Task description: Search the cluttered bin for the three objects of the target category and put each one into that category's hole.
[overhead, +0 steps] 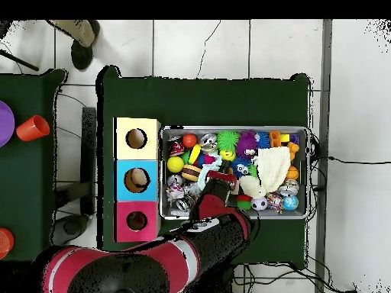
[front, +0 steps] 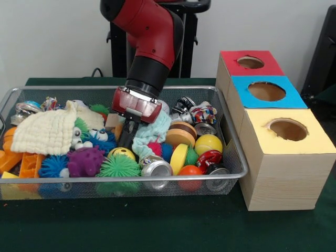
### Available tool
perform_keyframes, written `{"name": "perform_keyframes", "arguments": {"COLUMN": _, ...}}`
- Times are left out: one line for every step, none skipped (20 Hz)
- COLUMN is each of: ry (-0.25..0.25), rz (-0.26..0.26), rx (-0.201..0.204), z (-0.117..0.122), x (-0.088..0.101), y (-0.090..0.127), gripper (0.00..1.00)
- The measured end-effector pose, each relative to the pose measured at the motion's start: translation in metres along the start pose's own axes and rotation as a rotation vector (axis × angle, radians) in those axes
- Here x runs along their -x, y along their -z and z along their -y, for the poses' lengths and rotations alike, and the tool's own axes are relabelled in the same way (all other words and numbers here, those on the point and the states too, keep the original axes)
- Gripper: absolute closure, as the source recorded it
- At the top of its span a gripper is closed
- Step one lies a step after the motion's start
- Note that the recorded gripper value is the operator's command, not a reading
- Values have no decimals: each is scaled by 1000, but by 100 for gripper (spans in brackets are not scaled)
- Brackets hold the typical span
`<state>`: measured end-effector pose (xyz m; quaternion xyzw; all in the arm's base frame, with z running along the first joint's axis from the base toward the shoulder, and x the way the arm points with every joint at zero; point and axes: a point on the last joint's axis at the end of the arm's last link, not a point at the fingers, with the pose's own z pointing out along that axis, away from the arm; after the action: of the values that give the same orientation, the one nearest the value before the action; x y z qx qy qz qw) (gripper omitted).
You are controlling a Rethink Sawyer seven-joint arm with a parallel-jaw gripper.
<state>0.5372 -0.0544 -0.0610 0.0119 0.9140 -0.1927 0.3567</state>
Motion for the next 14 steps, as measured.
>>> {"name": "perform_keyframes", "arguments": {"ry": 0, "rz": 0, "rx": 0, "z": 0, "x": 0, "y": 0, "gripper": 100}}
{"name": "perform_keyframes", "arguments": {"ry": 0, "rz": -1, "rx": 0, "z": 0, "x": 0, "y": 0, "gripper": 100}}
{"name": "perform_keyframes", "arguments": {"ry": -1, "rz": -1, "rx": 0, "z": 0, "x": 0, "y": 0, "gripper": 100}}
{"name": "perform_keyframes", "arguments": {"ry": -3, "rz": -3, "rx": -3, "z": 1, "x": 2, "y": 0, "gripper": 100}}
{"name": "perform_keyframes", "arguments": {"ry": -3, "rz": -9, "rx": -7, "z": 1, "x": 4, "y": 2, "gripper": 100}}
{"name": "perform_keyframes", "arguments": {"ry": -3, "rz": -16, "rx": -10, "z": 2, "x": 7, "y": 3, "gripper": 100}}
{"name": "perform_keyframes", "arguments": {"ry": -3, "rz": -23, "rx": -14, "z": 3, "x": 9, "y": 4, "gripper": 100}}
{"name": "perform_keyframes", "arguments": {"ry": -2, "rz": -41, "rx": -19, "z": 5, "x": 13, "y": 7, "gripper": 100}}
{"name": "perform_keyframes", "arguments": {"ry": -1, "rz": -53, "rx": -23, "z": 6, "x": 16, "y": 8, "gripper": 100}}
{"name": "perform_keyframes", "arguments": {"ry": -1, "rz": -82, "rx": -31, "z": 9, "x": 21, "y": 13, "gripper": 100}}
{"name": "perform_keyframes", "arguments": {"ry": -2, "rz": -110, "rx": -39, "z": 11, "x": 27, "y": 17, "gripper": 100}}
{"name": "perform_keyframes", "arguments": {"ry": -3, "rz": -142, "rx": -50, "z": 16, "x": 33, "y": 22, "gripper": 100}}
{"name": "perform_keyframes", "arguments": {"ry": -5, "rz": -158, "rx": -56, "z": 18, "x": 36, "y": 24, "gripper": 100}}
{"name": "perform_keyframes", "arguments": {"ry": -10, "rz": -192, "rx": -73, "z": 27, "x": 43, "y": 29, "gripper": 100}}
